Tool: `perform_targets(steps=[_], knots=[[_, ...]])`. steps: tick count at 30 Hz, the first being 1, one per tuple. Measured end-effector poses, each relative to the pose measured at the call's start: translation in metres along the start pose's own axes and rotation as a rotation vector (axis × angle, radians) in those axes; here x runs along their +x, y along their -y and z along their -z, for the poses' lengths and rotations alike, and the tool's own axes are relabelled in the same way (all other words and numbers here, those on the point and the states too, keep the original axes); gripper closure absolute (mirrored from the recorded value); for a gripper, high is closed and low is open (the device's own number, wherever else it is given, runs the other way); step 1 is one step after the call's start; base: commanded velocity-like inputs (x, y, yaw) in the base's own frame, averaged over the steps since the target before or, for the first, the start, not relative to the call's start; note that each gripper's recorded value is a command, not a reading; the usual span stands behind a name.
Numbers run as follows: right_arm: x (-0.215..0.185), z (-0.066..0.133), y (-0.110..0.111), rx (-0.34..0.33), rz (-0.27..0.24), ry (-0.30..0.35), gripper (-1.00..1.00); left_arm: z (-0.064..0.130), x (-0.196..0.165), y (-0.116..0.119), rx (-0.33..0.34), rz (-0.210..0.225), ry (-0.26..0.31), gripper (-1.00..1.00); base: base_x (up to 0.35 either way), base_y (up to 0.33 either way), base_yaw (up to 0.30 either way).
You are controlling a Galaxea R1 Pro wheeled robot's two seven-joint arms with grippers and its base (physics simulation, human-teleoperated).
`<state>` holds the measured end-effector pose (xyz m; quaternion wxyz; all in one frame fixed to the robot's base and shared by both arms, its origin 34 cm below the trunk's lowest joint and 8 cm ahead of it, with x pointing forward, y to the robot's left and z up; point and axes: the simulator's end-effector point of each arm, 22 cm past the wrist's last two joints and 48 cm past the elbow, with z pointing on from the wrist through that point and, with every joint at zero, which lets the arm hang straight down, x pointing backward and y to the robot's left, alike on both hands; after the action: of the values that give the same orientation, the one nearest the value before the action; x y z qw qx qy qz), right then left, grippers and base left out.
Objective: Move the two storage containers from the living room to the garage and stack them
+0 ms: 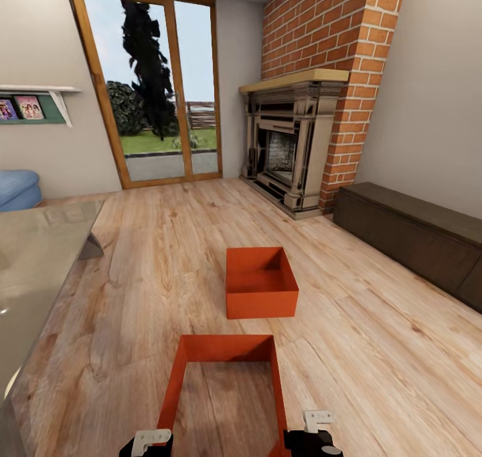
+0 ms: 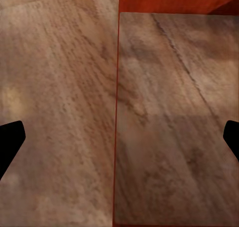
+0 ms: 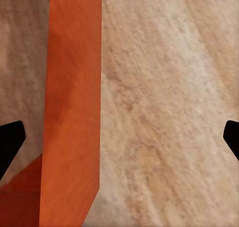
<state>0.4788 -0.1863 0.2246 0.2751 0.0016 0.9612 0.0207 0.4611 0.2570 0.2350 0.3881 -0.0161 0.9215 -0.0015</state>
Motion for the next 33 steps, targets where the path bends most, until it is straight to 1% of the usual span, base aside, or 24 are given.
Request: perform_targets(steps=[13,26,27,33], knots=[[0.0,0.0,0.0,0.0,0.001,0.0,-1.0,0.0,-0.0002,-0.0065,-0.007,-0.005,0.0,-1.0,0.0,0.0,0.0],[-0.0034,-0.0019,0.002,0.006,-0.005,0.006,-1.0,-0.0012,0.0016,-0.007,-0.008,-0.005,-0.004,-1.0,-0.023,0.013,0.0],[0.0049,-0.0035,0.0003,0.0,-0.003,-0.011,-1.0,-0.0027,0.0039,-0.007,-0.008,-0.005,-0.009,-1.0,-0.1,0.069,0.0],[0.0053,-0.0036,0.0003,0.0,-0.003,-0.012,-1.0,-0.0027,0.0039,-0.007,-0.008,-0.005,-0.009,-1.0,-0.049,0.034,0.0]])
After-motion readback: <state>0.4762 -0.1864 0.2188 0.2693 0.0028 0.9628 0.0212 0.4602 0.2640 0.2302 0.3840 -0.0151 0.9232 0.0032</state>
